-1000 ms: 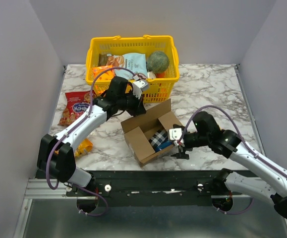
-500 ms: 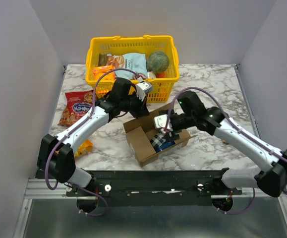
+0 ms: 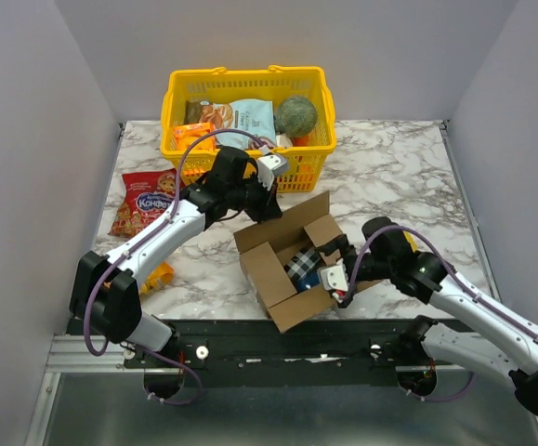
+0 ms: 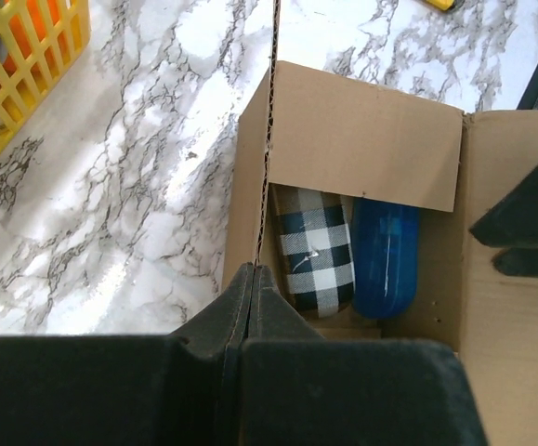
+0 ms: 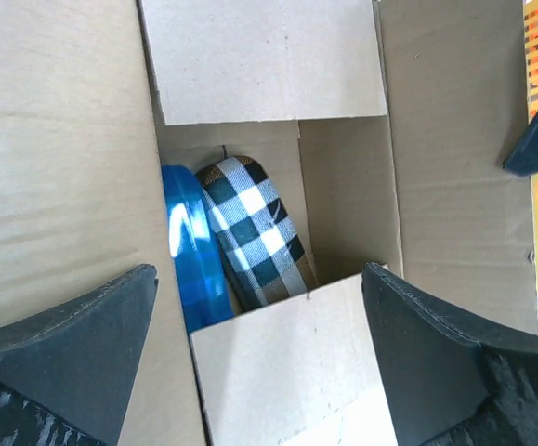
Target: Unpack the express box
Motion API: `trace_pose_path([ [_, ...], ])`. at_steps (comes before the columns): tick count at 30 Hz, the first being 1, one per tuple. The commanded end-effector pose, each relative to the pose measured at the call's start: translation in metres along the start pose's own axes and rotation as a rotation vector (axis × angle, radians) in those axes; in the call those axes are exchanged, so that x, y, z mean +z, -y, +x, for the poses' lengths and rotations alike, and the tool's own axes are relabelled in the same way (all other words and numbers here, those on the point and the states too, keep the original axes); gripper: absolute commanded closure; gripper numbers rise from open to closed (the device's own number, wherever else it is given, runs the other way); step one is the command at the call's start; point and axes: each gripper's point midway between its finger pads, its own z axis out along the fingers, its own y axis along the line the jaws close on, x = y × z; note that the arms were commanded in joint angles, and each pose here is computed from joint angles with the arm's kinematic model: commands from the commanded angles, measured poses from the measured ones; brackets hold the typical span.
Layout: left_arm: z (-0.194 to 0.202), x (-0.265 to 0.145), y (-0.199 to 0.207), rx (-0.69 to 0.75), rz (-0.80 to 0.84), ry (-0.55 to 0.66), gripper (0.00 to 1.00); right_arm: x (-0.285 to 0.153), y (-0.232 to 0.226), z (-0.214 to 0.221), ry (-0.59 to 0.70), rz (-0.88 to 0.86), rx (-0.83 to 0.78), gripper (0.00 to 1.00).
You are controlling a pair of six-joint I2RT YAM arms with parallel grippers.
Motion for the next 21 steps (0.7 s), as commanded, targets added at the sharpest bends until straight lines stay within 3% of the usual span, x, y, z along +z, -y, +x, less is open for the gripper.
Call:
trace_pose_path([
  [1,-0.006,0.003,0.007,-0.018,0.038,0.016,1.0,0.014,0.01,0.016,-0.057,0.005,0.043,0.02],
  [4,-0.008,0.005,0.012,-0.008,0.051,0.018,1.0,0.011,0.047,0.015,-0.118,0.052,0.103,0.05],
  [8,-0.011,0.004,0.019,0.019,0.066,0.026,1.0,-0.005,0.085,-0.017,-0.05,0.083,0.067,0.05],
  [10,-0.011,0.004,0.021,0.025,0.07,0.025,1.0,-0.005,0.085,-0.027,-0.033,-0.003,0.033,0.09],
  [15,-0.012,0.005,0.024,0.033,0.072,0.035,1.0,0.011,0.058,-0.003,-0.102,-0.26,0.007,0.16],
  [21,-0.011,-0.001,0.024,0.043,0.058,0.038,1.0,0.034,0.038,0.022,-0.112,-0.403,-0.067,0.19],
])
